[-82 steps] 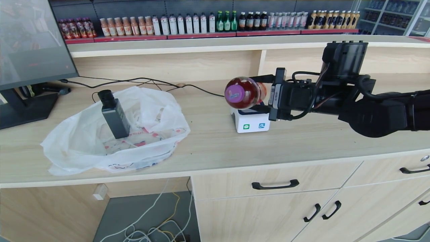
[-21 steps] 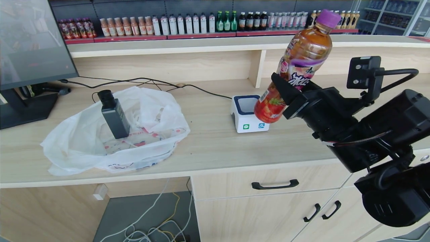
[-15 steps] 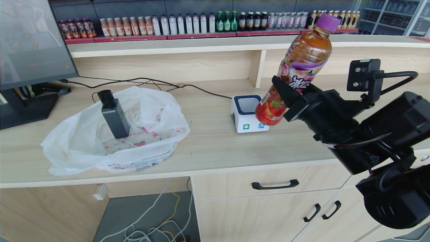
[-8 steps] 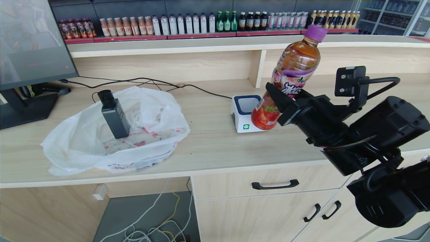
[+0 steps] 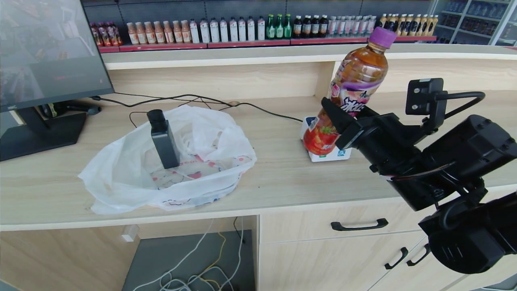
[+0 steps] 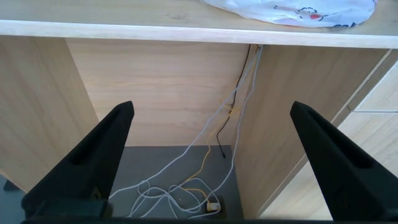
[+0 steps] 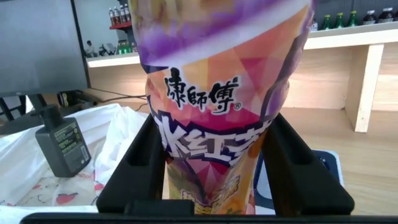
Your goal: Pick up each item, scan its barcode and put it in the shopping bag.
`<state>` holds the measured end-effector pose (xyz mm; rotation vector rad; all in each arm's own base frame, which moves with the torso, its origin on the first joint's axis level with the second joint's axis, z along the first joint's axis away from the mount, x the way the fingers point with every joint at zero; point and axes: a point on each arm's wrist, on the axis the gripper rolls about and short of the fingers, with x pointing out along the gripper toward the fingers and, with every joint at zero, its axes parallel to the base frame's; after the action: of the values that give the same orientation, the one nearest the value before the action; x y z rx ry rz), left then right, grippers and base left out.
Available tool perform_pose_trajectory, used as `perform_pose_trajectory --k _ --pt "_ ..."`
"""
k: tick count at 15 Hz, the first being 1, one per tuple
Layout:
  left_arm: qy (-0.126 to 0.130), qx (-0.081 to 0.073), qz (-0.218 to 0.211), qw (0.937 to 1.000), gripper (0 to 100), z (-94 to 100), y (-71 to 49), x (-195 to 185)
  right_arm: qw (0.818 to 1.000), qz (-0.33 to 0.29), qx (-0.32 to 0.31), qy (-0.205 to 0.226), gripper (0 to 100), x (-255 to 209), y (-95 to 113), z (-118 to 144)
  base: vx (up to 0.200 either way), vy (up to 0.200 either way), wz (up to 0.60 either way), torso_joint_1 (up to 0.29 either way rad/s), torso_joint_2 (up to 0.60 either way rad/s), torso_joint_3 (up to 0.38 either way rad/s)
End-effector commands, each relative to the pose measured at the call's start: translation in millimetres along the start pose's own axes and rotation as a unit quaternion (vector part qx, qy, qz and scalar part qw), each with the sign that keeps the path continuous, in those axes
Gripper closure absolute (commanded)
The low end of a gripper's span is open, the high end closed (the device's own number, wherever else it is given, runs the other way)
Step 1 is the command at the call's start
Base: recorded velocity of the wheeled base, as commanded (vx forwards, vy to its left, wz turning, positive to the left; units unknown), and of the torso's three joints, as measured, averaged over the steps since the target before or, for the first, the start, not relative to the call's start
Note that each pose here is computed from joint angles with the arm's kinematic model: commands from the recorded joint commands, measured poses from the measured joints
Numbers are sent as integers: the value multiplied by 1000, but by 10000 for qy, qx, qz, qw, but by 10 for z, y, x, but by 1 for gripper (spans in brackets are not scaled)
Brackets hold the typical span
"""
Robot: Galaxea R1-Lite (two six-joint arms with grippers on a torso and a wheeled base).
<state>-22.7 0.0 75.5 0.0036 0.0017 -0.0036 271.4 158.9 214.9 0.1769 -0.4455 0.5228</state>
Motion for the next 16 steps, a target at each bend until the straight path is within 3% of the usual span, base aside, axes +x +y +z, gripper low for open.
perform_pose_trajectory --k 1,6,10,16 --pt "-1 -3 3 10000 0 0 0 0 10000 15 6 -54 100 -2 8 40 0 200 0 -7 2 7" --pt "-1 5 3 10000 0 0 0 0 9999 39 10 -122 100 -20 25 100 0 200 0 1 1 2" --pt "-1 13 3 10000 0 0 0 0 9994 309 120 -70 100 -17 214 59 0 200 0 8 2 2" --pt "-1 20 3 10000 0 0 0 0 9989 444 116 -27 100 14 308 -2 0 0 0 0 0 0"
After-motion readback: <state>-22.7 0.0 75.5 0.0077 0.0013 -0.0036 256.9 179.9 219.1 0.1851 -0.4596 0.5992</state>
